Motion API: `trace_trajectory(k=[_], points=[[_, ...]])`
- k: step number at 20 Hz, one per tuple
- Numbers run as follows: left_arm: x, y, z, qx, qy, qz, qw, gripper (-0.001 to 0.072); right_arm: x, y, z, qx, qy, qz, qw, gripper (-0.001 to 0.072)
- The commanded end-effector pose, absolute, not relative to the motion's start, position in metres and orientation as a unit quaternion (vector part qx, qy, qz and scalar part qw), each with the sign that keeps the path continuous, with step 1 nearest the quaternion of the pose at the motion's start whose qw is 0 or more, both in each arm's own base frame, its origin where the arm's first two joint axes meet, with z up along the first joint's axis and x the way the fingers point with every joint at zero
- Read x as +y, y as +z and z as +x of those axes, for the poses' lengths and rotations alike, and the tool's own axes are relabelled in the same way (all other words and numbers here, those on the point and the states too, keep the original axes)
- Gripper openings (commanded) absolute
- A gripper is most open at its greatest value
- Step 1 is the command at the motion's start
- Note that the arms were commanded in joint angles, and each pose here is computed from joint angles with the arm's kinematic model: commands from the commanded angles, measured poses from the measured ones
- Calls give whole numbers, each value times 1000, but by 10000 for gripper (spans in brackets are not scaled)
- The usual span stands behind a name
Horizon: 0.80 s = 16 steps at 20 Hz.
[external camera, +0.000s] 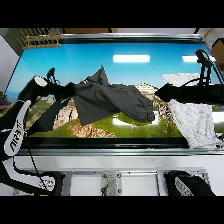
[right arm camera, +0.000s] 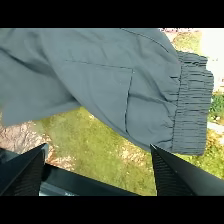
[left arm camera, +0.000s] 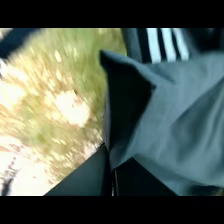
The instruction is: Fold the clothes and pants, and hang the long-sleeved shirts on hangers.
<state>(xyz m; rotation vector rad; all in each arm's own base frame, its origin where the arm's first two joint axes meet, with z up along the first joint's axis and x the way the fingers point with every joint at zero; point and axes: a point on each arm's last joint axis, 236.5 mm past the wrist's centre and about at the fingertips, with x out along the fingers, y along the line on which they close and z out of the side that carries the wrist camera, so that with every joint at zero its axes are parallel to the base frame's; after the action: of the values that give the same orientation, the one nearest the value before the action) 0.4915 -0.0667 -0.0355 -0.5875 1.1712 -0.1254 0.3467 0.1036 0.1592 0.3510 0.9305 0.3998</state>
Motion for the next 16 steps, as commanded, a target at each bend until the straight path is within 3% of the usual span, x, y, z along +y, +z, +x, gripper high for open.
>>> trace_trajectory(k=[1,2,3,6,11,14,16], points=[[-18,7,518,509,-39,-208,834,5,104,158,345,446,191,168,858,692],[-10,14,519,510,-32,-188,839,241,104,158,345,446,191,168,858,692],[0,21,518,514,-21,-178,839,589,104,157,345,447,191,168,858,692],[18,31,495,529,7,-196,825,608,105,156,344,448,192,168,857,692],[6,-43,388,603,38,-265,751,608,105,156,345,448,191,168,857,691],[-16,-86,340,621,52,-350,699,608,105,156,344,448,193,170,856,692],[-28,-100,333,609,58,-408,678,608,106,157,344,447,195,172,856,692]])
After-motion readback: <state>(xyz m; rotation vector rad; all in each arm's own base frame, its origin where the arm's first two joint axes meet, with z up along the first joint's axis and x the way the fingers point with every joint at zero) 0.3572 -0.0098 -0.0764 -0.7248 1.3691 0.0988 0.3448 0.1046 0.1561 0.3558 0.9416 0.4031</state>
